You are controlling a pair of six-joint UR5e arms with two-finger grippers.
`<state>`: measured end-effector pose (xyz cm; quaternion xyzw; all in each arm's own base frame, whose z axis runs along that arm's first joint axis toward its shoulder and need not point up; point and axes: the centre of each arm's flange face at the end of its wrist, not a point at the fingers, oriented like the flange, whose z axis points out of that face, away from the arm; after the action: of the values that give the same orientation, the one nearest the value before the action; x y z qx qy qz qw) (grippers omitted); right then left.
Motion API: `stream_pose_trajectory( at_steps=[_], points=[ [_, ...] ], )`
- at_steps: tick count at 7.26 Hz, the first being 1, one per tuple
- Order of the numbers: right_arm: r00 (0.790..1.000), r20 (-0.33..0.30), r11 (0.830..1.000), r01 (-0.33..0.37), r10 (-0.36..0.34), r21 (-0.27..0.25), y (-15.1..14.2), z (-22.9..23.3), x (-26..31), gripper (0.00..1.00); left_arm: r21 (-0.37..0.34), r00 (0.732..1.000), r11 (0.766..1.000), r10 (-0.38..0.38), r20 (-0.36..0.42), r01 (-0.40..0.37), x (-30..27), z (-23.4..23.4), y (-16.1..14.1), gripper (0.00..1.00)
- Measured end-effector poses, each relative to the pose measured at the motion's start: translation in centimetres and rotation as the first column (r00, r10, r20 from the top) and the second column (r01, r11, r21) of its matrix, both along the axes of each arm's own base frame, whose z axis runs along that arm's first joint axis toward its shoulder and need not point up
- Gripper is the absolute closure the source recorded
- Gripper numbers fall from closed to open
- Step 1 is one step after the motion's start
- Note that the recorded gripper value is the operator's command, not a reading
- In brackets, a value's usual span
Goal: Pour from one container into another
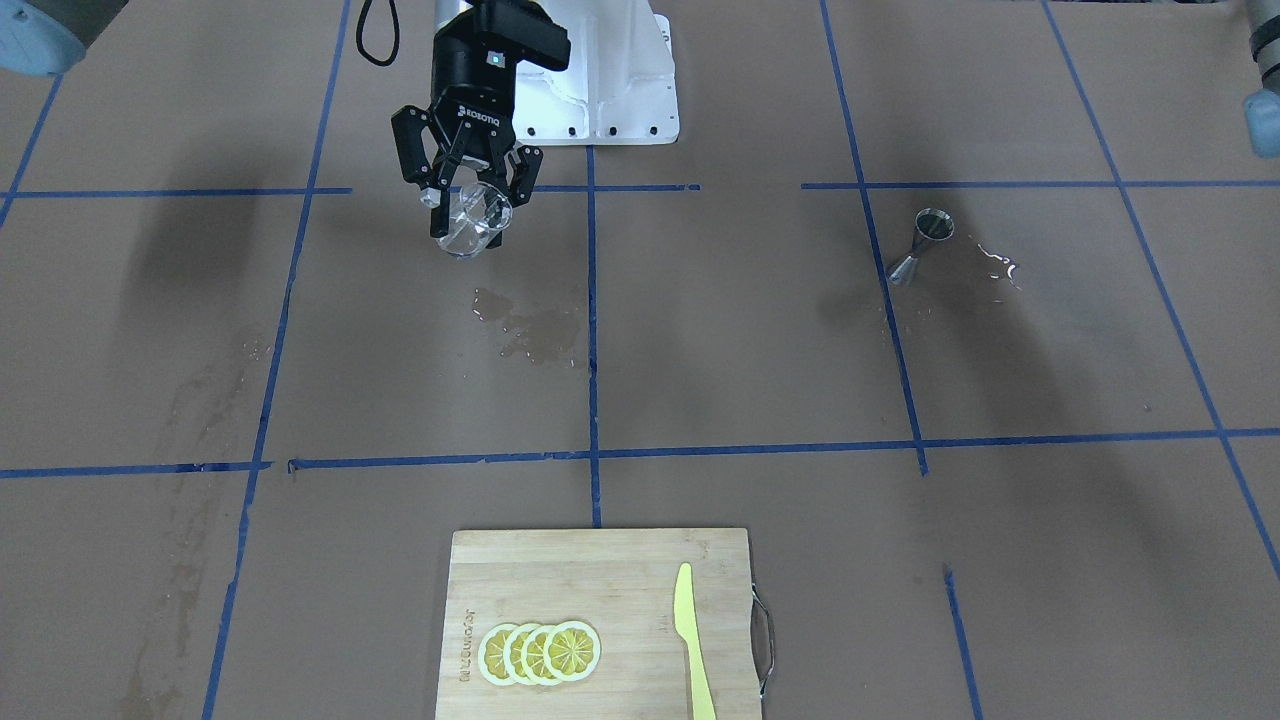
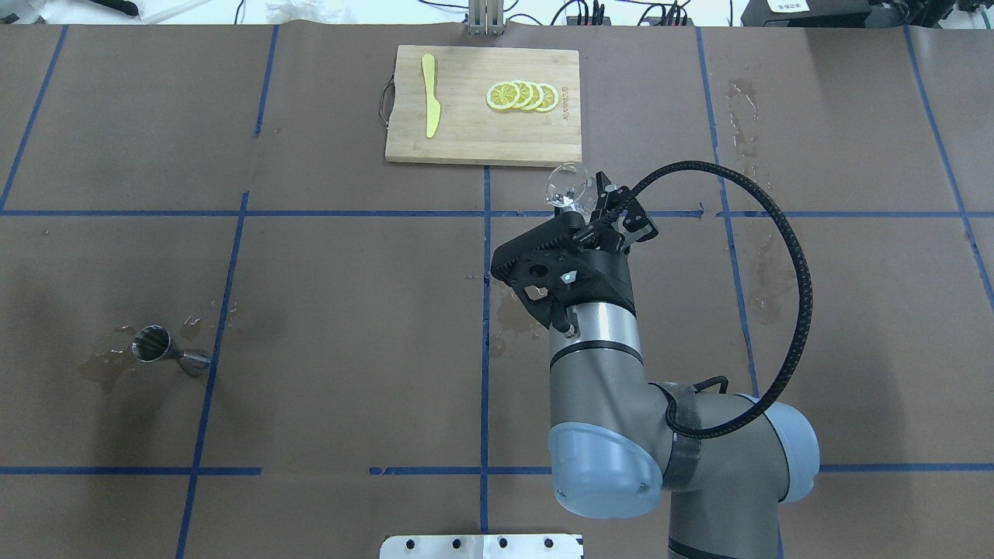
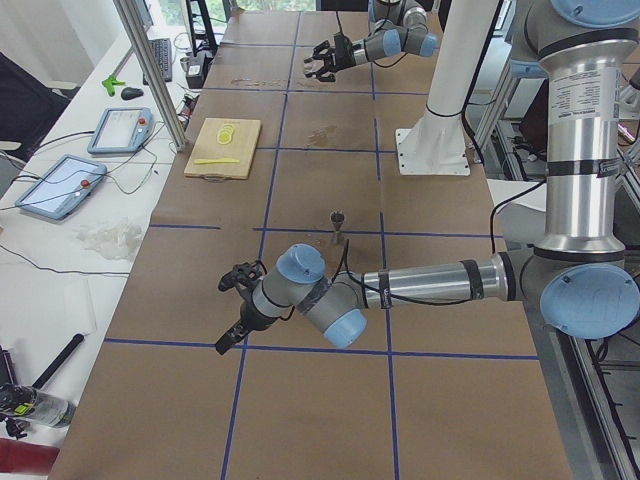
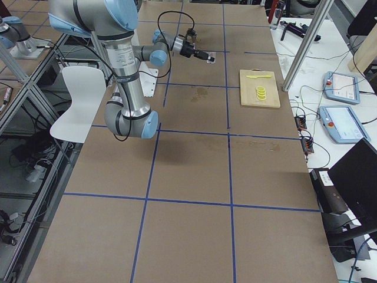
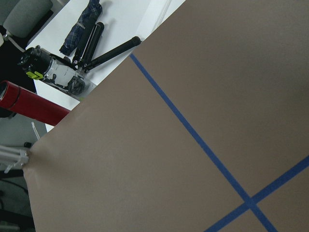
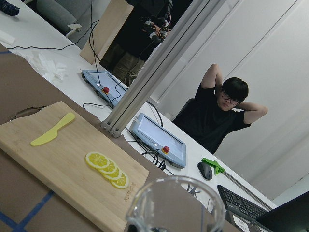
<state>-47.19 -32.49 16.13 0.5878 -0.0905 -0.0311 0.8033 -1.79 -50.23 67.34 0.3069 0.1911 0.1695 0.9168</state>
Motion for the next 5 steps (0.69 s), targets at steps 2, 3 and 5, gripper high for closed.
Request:
stream_pose_trajectory(
  at_steps=[2,3,5],
  points=[
    [1.0,0.0,1.0,0.0,0.0,0.0,0.0,0.0,0.0,1.0,-0.245,0.991,0.966,0.046,-0.129,-0.077,0.3,1.2,-0.1,0.0],
    [1.0,0.001,1.0,0.0,0.0,0.0,0.0,0.0,0.0,1.0,-0.353,0.973,0.928,0.043,-0.226,-0.123,0.1,1.3,0.2,0.0],
    [1.0,0.001,1.0,0.0,0.0,0.0,0.0,0.0,0.0,1.0,-0.48,0.94,0.865,-0.032,-0.338,-0.143,-1.5,1.0,1.0,0.0]
  ],
)
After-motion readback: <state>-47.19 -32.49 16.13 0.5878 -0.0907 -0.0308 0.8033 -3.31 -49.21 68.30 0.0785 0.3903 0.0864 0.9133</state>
